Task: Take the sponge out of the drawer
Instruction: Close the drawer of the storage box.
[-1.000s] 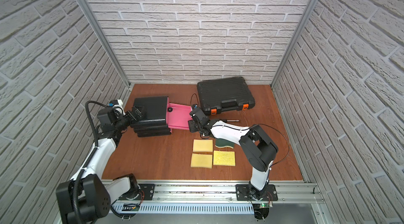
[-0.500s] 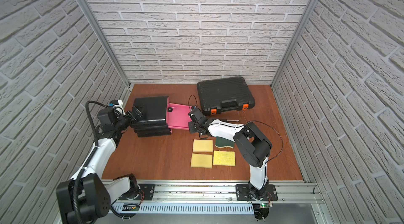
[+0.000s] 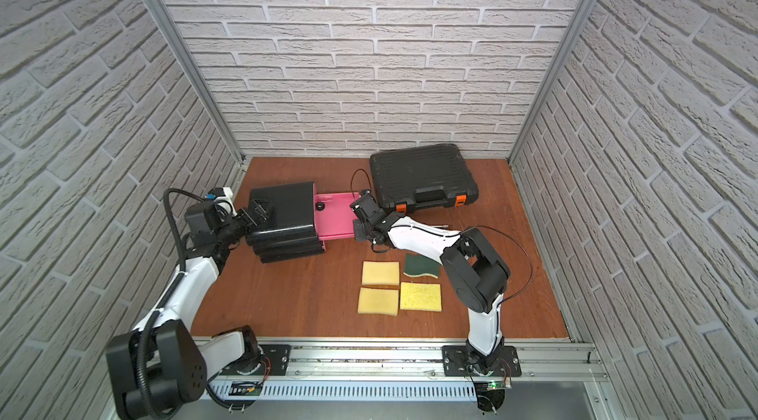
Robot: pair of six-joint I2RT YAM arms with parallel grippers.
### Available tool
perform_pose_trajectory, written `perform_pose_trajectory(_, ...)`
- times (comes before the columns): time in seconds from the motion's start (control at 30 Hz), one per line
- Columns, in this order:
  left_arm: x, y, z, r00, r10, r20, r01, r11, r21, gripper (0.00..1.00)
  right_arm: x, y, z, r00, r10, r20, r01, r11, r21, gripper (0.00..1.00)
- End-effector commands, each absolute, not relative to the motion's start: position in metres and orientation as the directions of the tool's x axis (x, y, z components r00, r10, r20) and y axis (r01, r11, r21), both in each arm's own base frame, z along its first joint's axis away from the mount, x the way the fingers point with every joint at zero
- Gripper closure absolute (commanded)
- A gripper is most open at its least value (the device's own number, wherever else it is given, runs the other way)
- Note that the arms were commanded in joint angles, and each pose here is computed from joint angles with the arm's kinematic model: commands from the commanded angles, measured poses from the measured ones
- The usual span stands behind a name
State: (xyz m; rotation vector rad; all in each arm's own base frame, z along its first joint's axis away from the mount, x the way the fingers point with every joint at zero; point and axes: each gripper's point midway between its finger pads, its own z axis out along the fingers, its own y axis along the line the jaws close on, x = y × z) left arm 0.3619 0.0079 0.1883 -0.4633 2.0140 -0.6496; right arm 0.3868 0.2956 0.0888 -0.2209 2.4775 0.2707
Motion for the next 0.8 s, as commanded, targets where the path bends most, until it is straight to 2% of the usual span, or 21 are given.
perform_pose_trajectory(0.0,0.364,-0.003,0.194,-0.495,-0.533,-0.686,0.010,0.786,-0.618,0.02,0.385,0.308,0.115,-0.744,-0.121,-0.657,-0.275,0.952,0.137,0.97)
perform_pose_trajectory(0.3,0.366,-0.006,0.192,-0.505,-0.529,-0.682,0.020,0.783,-0.621,0.02,0.379,0.343,0.148,-0.656,-0.195,-0.729,-0.401,0.909,0.118,0.97)
perform_pose_trajectory(0.6,0.369,-0.007,0.189,-0.513,-0.532,-0.674,0.024,0.776,-0.630,0.02,0.361,0.377,0.142,-0.663,-0.234,-0.711,-0.483,0.859,0.168,0.97)
perform_pose_trajectory(0.7,0.368,-0.007,0.190,-0.510,-0.533,-0.675,0.024,0.776,-0.630,0.02,0.355,0.389,0.136,-0.666,-0.236,-0.708,-0.501,0.844,0.189,0.89)
perform_pose_trajectory(0.77,0.368,-0.007,0.190,-0.507,-0.533,-0.677,0.023,0.778,-0.628,0.02,0.354,0.388,0.139,-0.659,-0.232,-0.715,-0.498,0.848,0.184,0.72)
